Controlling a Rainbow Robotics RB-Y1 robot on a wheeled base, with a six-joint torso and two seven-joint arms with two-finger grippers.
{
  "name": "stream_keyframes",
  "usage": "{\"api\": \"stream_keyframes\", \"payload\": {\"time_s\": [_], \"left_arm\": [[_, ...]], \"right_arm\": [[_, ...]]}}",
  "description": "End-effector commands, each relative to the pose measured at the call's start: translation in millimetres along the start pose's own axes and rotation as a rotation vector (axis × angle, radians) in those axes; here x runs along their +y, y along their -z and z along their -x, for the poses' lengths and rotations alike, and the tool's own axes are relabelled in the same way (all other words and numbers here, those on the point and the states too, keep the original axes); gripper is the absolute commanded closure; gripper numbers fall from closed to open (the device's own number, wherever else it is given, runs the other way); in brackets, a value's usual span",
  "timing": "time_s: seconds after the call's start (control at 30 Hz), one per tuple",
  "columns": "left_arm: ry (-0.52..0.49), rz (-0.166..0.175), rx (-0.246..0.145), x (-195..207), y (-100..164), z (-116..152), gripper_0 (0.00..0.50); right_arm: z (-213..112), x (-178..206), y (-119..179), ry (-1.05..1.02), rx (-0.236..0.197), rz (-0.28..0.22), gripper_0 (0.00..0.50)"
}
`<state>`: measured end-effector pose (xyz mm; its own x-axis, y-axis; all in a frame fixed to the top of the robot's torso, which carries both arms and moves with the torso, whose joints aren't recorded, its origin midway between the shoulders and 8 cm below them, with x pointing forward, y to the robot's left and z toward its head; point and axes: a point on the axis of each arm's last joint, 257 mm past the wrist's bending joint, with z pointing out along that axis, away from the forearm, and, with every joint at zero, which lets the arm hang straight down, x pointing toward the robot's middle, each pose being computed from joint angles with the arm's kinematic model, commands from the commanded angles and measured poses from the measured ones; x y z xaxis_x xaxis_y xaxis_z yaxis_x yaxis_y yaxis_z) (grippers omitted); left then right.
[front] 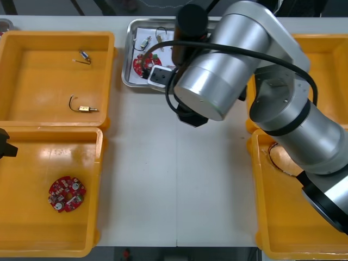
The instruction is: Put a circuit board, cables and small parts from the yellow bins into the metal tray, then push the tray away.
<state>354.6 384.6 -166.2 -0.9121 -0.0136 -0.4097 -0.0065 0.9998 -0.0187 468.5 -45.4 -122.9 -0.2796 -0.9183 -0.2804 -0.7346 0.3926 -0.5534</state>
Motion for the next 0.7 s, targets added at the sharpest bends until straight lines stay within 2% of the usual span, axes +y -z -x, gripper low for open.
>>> {"api": "stream_keyframes", "payload": {"time_s": [0.03, 0.17, 0.3, 0.63, 0.7], "left_arm": [[-0.062, 0.057, -0.014, 16, 13, 1, 0.000], [-0.062, 0.057, -0.014, 16, 13, 1, 0.000], [-0.062, 0.057, -0.014, 16, 13, 1, 0.000], [-0.062, 0.057, -0.014, 16, 13, 1, 0.000], [-0.062, 0.057, -0.014, 16, 13, 1, 0.000]], "right_arm": [[-22, -28, 21, -0.203, -0.063, -0.059, 0.000], [-37, -36, 31, -0.376, -0.105, -0.061, 0.000], [-63, -47, 37, -0.541, -0.122, -0.075, 0.000], [-163, -53, 42, -0.849, -0.058, -0.085, 0.000], [-189, -54, 45, -0.914, -0.032, -0.090, 0.000]]}}
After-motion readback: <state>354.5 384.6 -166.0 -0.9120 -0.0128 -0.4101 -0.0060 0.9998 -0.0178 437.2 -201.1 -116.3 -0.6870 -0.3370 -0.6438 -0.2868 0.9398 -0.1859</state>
